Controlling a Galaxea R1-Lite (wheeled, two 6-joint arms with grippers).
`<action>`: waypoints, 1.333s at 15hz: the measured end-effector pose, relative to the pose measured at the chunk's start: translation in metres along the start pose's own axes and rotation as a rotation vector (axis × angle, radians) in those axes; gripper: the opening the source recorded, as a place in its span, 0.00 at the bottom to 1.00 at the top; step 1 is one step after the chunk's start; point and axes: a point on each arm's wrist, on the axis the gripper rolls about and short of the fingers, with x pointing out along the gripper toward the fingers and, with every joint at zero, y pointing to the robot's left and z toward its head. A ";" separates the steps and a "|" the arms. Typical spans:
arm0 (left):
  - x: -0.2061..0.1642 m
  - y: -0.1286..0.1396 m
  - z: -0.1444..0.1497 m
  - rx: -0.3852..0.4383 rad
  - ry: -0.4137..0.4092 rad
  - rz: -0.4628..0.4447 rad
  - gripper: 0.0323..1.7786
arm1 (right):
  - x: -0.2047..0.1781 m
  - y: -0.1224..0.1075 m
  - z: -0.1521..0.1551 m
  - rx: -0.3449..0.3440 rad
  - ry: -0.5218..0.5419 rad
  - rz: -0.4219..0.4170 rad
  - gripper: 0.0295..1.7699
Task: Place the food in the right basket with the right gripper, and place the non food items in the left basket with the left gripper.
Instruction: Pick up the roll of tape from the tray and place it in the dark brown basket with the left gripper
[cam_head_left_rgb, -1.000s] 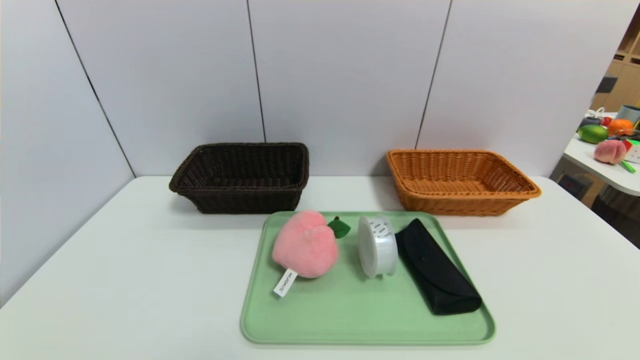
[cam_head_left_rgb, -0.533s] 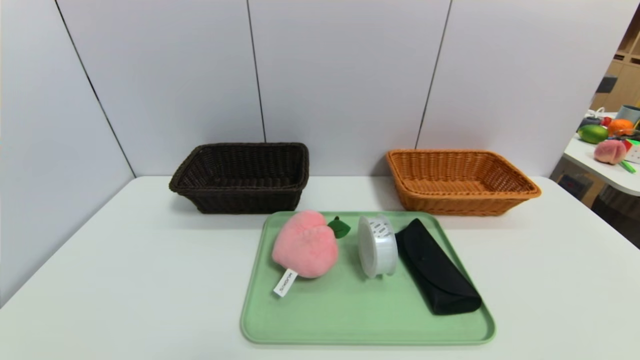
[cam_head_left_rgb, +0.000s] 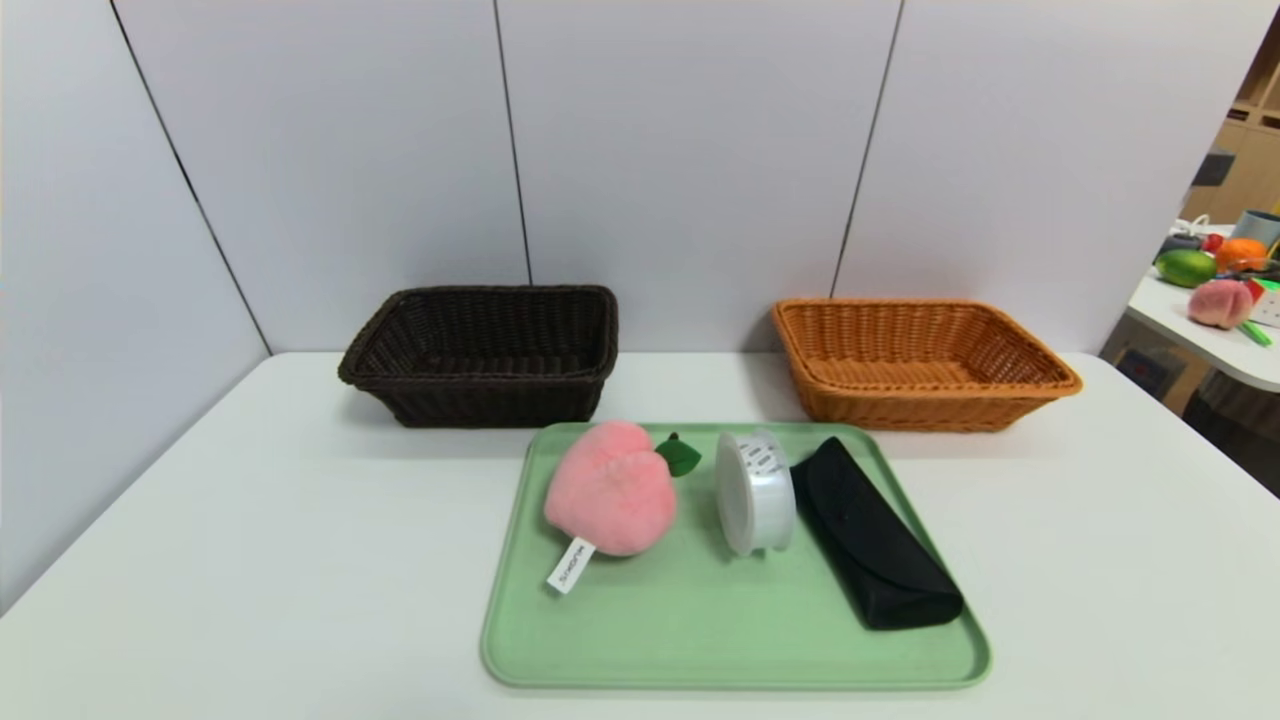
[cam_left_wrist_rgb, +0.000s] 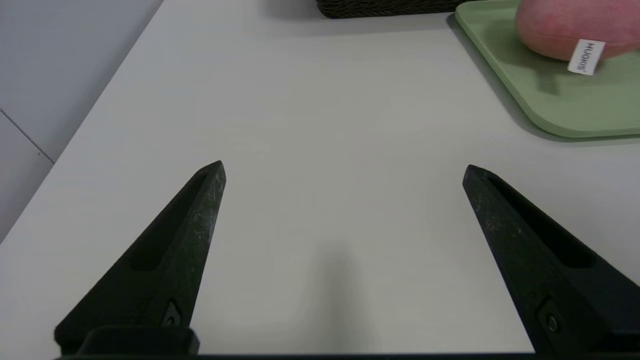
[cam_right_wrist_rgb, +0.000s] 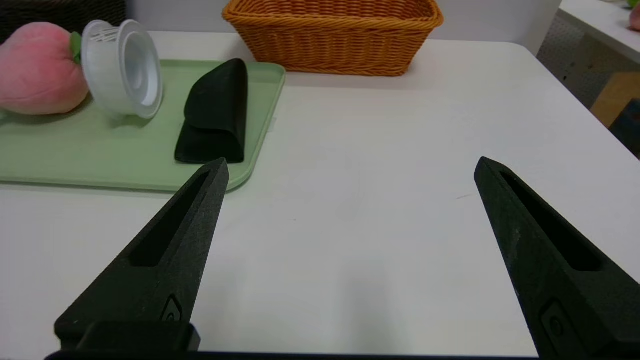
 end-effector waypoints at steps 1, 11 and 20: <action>-0.004 -0.001 0.007 -0.003 0.027 -0.021 0.95 | -0.004 0.001 0.007 0.003 0.029 0.022 0.96; 0.048 0.004 0.124 0.003 0.304 -0.084 0.95 | 0.045 -0.004 0.100 0.043 0.311 0.076 0.96; 0.172 -0.010 0.189 0.069 0.526 -0.405 0.95 | 0.154 -0.007 0.118 0.043 0.642 0.169 0.96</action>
